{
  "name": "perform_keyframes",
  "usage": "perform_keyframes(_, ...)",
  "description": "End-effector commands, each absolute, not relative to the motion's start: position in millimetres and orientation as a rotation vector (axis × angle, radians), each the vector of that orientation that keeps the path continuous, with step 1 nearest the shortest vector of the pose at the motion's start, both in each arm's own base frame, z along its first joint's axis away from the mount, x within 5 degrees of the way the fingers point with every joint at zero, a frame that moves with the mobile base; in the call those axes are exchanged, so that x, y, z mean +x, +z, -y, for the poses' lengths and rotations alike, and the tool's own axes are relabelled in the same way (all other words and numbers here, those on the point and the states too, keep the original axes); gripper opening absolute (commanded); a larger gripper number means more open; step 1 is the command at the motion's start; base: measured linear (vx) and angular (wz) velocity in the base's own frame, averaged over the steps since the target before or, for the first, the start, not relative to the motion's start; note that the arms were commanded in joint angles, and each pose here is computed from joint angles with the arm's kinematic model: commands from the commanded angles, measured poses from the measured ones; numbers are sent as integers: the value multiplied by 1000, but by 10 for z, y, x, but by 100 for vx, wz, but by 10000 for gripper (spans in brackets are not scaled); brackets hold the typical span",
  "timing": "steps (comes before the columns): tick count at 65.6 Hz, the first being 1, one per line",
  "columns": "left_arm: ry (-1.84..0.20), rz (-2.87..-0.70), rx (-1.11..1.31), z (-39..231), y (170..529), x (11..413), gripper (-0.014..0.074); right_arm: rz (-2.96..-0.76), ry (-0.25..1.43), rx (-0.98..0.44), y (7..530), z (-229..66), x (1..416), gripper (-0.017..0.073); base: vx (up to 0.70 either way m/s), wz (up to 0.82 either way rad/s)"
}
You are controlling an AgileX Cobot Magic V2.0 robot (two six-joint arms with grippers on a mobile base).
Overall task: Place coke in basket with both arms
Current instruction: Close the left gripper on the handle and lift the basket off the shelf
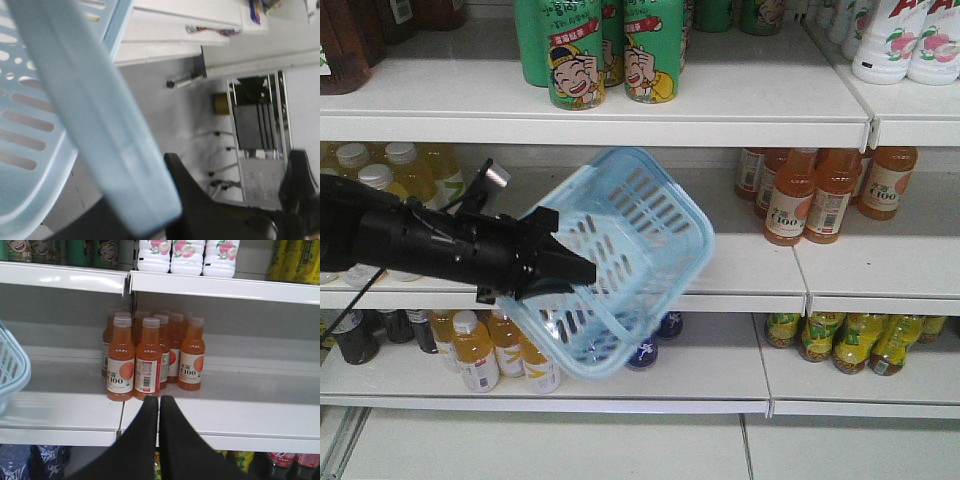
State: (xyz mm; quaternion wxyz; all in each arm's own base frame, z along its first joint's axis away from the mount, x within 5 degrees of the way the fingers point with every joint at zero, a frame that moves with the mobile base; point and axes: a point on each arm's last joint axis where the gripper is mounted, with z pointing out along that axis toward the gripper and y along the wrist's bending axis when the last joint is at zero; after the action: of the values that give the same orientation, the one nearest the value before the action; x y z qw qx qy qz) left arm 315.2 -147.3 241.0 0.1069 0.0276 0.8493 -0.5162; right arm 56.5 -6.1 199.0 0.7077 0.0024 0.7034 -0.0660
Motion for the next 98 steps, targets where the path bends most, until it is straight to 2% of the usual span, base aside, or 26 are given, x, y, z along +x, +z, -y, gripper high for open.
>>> perform_keyframes(1, -1681, -2425, 287, 1640, 2736, 2743, -8, -1492, -150, -26, 2030, 42, 557, -2, 0, 0)
perform_keyframes(20, -1753, -2321, 560, 1788, 3141, 2080, -7, -1492, -150, -26, 2030, 42, 557, -2, 0, 0)
perform_keyframes(43, -1776, -2054, 542, 1650, 3687, 1755, -6, -1492, -150, -26, 2030, 42, 557, -2, 0, 0)
perform_keyframes(64, -1845, -1993, 492, 1644, 3773, 1738, -6, -1492, -150, -26, 2030, 42, 557, -2, 0, 0)
perform_keyframes(98, -1820, -2009, 508, 1643, 3753, 1737, -6, -1492, -150, -26, 2030, 42, 557, -2, 0, 0)
